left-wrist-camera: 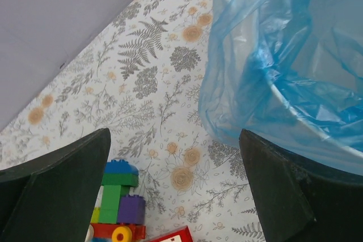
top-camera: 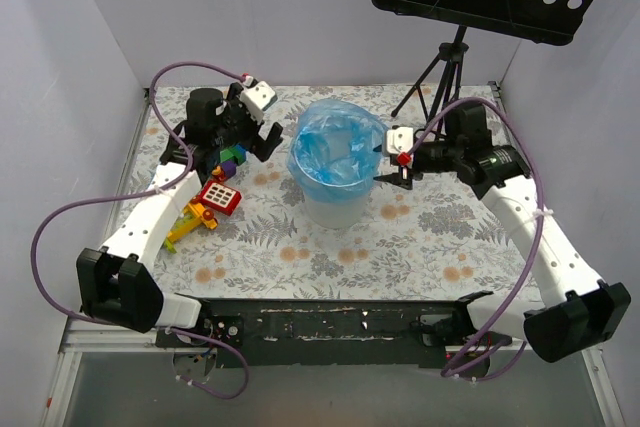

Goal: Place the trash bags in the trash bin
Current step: Place the trash bag in the trash bin.

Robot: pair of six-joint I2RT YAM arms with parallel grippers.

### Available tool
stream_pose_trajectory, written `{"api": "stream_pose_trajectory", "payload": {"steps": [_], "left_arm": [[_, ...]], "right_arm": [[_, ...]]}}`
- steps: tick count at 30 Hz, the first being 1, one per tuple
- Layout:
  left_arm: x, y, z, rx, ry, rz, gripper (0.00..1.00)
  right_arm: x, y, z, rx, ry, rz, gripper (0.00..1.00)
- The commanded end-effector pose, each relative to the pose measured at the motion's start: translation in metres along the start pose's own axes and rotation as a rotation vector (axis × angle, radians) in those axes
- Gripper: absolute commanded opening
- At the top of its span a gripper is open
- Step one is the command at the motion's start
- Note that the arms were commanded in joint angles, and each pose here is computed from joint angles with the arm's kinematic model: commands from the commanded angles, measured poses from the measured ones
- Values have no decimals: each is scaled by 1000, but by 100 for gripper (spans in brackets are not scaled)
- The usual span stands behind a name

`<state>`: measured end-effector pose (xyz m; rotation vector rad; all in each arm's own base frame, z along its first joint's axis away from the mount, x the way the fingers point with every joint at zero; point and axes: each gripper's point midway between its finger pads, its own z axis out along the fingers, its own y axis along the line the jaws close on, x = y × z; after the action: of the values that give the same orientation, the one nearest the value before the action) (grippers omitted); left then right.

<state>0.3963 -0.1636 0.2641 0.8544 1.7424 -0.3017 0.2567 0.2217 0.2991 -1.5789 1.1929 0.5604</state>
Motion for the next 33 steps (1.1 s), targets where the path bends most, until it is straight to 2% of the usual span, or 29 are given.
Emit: {"api": "stream_pose_trajectory", "payload": {"steps": [1, 2, 4, 6, 7, 8, 9, 12, 19, 25, 26, 28, 29, 33], "left_arm": [[-30, -13, -4, 129, -54, 84, 97], [-42, -16, -4, 157, -82, 69, 94], [-84, -24, -9, 236, -182, 28, 91], [-110, -42, -9, 322, -232, -3, 89], [-118, -52, -6, 348, -242, -6, 89], [-122, -61, -3, 371, -246, -2, 89], [-124, -69, 1, 385, -248, 16, 89], [-118, -82, 23, 371, -235, 90, 90], [-111, -61, 71, 259, -235, 224, 89], [-122, -43, 103, 195, -267, 241, 87], [-124, -41, 108, 190, -273, 233, 86], [-133, -40, 114, 190, -295, 214, 86], [-136, -41, 116, 204, -304, 205, 86], [-148, -57, 108, 297, -352, 205, 86]], "right_arm": [[8, -8, 7, -25, 43, -76, 67], [10, -9, 6, -21, 53, -80, 65], [12, -10, 4, -15, 72, -95, 53], [17, -9, 1, -12, 103, -108, 30], [18, -7, -1, -6, 110, -112, 13], [20, -5, -3, 2, 120, -117, 4], [23, -2, -5, 13, 124, -125, 1], [32, 10, -9, 42, 138, -175, 1], [74, 35, 0, 61, 172, -184, 1], [98, 41, 6, 76, 208, -147, 1], [99, 42, 5, 75, 220, -139, 6], [95, 40, -2, 93, 238, -130, 32], [90, 37, -7, 108, 244, -131, 41], [44, 22, -31, 168, 209, -150, 57]]}}
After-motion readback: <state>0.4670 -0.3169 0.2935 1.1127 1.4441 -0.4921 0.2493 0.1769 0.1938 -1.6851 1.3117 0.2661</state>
